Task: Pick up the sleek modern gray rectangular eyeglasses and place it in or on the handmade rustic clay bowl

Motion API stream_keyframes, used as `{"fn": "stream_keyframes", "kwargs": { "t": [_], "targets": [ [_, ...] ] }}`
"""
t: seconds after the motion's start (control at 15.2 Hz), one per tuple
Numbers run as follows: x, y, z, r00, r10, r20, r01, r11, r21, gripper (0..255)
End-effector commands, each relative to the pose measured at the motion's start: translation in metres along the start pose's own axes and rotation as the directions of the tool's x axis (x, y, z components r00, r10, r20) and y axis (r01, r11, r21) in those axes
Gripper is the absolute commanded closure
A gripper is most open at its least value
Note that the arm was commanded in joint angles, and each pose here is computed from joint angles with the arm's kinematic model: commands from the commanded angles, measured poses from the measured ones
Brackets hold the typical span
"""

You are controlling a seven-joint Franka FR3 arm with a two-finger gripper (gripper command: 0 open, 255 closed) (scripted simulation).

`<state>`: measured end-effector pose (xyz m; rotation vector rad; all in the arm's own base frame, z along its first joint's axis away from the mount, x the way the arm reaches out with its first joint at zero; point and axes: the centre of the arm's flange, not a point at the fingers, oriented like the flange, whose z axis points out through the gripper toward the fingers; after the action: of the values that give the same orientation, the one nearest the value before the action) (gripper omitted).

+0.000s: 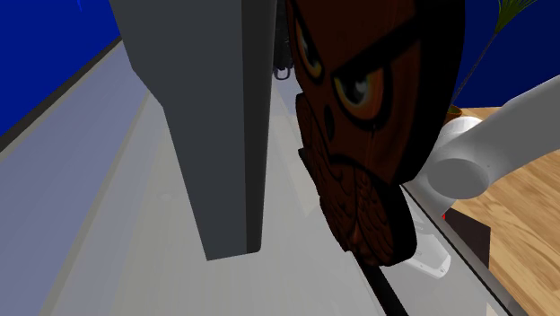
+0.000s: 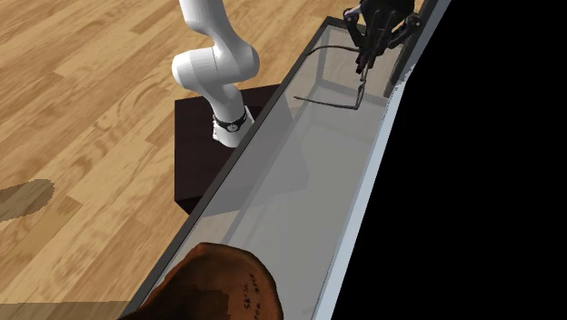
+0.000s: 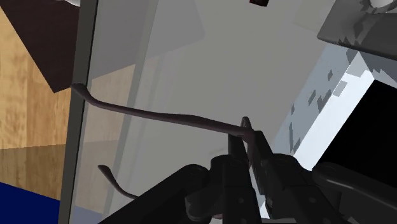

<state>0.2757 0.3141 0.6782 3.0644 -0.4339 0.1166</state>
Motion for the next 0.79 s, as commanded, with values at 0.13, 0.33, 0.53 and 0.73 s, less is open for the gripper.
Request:
{"fn": "stream_keyframes", "kwargs": {
  "t": [0.13,0.33,0.53,0.73],
  "targets": [
    [0.001,0.001,-0.021,1.0,0.0,0.0,0.0,1.0,0.0,255],
    [0.003,0.002,-0.037,1.0,0.0,0.0,0.0,1.0,0.0,255],
    [0.015,0.007,-0.042,1.0,0.0,0.0,0.0,1.0,0.0,255],
    [0.051,0.023,-0.039,1.0,0.0,0.0,0.0,1.0,0.0,255]
  ]
}}
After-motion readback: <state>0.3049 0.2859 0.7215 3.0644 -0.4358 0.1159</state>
